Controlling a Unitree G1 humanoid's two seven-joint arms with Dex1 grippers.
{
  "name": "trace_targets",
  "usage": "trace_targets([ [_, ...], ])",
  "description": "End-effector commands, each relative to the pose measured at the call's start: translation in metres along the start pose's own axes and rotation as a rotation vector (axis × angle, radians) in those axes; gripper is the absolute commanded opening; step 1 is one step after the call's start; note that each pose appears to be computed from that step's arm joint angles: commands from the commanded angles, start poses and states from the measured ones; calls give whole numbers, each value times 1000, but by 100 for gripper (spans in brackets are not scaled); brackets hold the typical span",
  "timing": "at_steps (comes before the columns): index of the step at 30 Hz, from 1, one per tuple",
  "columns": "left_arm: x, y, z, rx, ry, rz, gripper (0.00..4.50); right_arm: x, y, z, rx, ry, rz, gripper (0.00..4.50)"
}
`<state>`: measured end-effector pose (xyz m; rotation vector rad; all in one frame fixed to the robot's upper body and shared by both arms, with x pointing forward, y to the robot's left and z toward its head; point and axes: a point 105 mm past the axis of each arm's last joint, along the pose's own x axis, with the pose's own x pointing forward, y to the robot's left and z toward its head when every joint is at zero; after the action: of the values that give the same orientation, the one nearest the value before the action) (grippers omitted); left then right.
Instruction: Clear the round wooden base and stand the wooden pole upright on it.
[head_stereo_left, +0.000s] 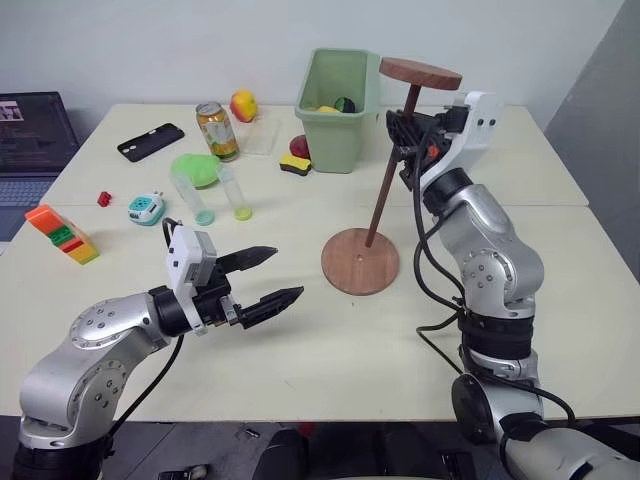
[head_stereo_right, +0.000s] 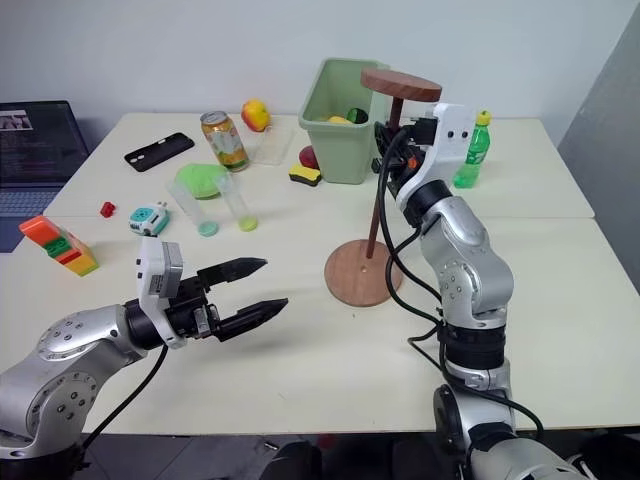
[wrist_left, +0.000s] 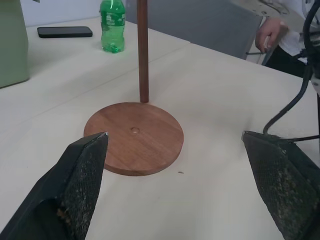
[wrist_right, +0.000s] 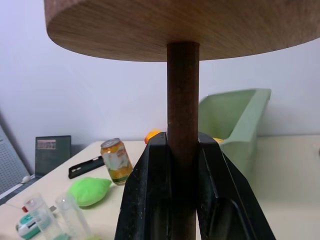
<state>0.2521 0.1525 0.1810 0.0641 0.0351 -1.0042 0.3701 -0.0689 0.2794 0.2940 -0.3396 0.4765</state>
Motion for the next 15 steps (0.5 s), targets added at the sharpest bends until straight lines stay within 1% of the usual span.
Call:
trace_targets([
  [1, 0, -4, 10, 41, -34, -16, 450, 0, 2, -1, 14, -29, -17, 24],
  [6, 1, -1, 11, 47, -31, -13, 450, 3, -6, -21, 43, 13, -58, 24],
  [15, 1, -1, 12, 53, -23, -13, 450, 3, -21, -32, 34, 18, -109, 24],
])
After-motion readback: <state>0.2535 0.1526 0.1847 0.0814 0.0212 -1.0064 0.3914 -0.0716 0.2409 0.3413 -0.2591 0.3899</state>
